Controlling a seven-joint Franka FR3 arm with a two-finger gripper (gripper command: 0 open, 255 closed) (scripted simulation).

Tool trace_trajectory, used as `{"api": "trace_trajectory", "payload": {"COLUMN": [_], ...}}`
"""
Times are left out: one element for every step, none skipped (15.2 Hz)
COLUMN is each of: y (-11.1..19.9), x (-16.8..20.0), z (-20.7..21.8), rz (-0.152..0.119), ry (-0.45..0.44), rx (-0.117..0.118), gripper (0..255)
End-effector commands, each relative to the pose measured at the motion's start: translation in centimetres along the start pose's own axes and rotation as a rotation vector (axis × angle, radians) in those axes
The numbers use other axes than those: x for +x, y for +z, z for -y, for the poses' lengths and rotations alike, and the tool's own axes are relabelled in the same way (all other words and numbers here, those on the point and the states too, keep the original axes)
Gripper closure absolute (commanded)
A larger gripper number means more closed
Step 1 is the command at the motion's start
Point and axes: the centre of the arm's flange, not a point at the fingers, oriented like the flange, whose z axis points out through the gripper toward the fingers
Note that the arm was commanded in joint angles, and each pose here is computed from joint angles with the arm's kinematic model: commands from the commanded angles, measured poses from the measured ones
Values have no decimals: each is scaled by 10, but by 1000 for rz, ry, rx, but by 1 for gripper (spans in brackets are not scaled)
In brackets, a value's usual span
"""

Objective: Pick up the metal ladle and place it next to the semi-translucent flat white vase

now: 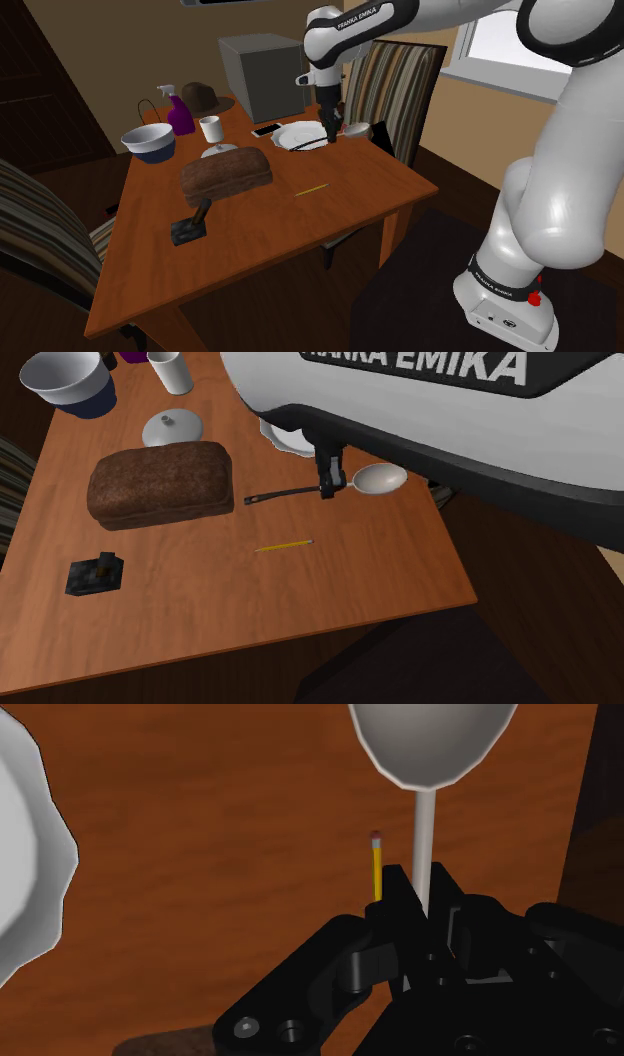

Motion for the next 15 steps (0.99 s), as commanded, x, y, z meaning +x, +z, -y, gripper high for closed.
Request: {"api": "trace_trajectory", "payload": {"y": [-2, -3, -4, -5, -6, -7, -8, -9, -10, -11, -11, -12, -13, -14, -15], "x": [23, 35, 47, 58, 70, 81, 93, 104, 116, 127, 139, 150, 162, 174, 182], "z": [-16, -22, -28, -35, -41, -47, -54, -60, -66, -73, -79, -85, -92, -98, -102], "rz": [0, 0, 0, 0, 0, 0, 0, 0, 0, 0, 0, 0, 0, 0, 0], "ry": [0, 0, 0, 0, 0, 0, 0, 0, 0, -1, -1, -1, -1, -1, -1], "rx": [1, 1, 1, 1, 1, 1, 1, 1, 1, 1, 1, 1, 1, 1, 1], "gripper": [255, 255, 255, 255, 255, 255, 255, 255, 255, 255, 255, 255, 255, 255, 255]}}
